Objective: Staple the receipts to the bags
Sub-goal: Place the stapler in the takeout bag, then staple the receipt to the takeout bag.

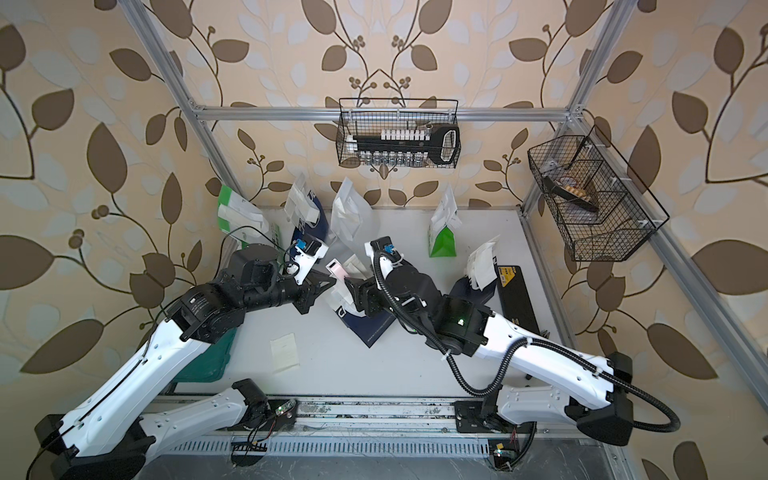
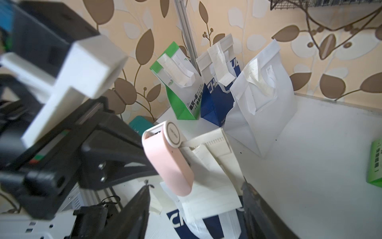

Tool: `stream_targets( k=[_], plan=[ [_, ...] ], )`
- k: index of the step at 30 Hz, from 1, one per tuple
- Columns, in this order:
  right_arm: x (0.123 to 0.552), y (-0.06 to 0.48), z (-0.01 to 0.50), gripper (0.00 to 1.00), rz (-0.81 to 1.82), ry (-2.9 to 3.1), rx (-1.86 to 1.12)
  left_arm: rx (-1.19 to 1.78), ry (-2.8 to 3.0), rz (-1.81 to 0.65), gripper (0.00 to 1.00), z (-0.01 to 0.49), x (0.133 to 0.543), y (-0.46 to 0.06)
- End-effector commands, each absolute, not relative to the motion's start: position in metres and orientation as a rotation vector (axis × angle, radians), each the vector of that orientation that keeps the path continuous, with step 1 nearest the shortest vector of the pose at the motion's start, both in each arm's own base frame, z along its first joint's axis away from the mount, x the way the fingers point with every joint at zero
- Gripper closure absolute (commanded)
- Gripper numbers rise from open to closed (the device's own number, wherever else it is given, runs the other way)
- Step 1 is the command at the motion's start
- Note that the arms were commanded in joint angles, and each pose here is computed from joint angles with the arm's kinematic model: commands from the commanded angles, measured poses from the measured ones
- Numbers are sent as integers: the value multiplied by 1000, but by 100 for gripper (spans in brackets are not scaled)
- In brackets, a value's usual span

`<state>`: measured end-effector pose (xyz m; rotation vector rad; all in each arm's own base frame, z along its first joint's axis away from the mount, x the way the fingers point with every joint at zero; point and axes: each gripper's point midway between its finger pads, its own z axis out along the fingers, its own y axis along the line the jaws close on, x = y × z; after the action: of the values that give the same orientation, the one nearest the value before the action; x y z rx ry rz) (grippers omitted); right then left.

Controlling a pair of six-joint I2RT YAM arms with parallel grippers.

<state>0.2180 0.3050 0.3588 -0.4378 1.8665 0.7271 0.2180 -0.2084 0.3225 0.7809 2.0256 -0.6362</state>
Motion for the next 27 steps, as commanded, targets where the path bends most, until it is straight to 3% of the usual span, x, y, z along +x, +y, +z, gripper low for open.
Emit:
stream_targets(
  k=[1,8,17,27],
  plan=[
    [200,300,373,24,782,1767,-605,923,1875,-668,100,347,202,-213],
    [182,295,369,12,1044,1725,-961,1130,1830,-889,100,350,160,-232],
    [174,294,365,6,1324,1668,-1152,1188,1831,-917,100,344,151,-239],
    [177,308,348,4,1363,1668,-1276,1222,1835,-927,100,339,147,-247]
  ],
)
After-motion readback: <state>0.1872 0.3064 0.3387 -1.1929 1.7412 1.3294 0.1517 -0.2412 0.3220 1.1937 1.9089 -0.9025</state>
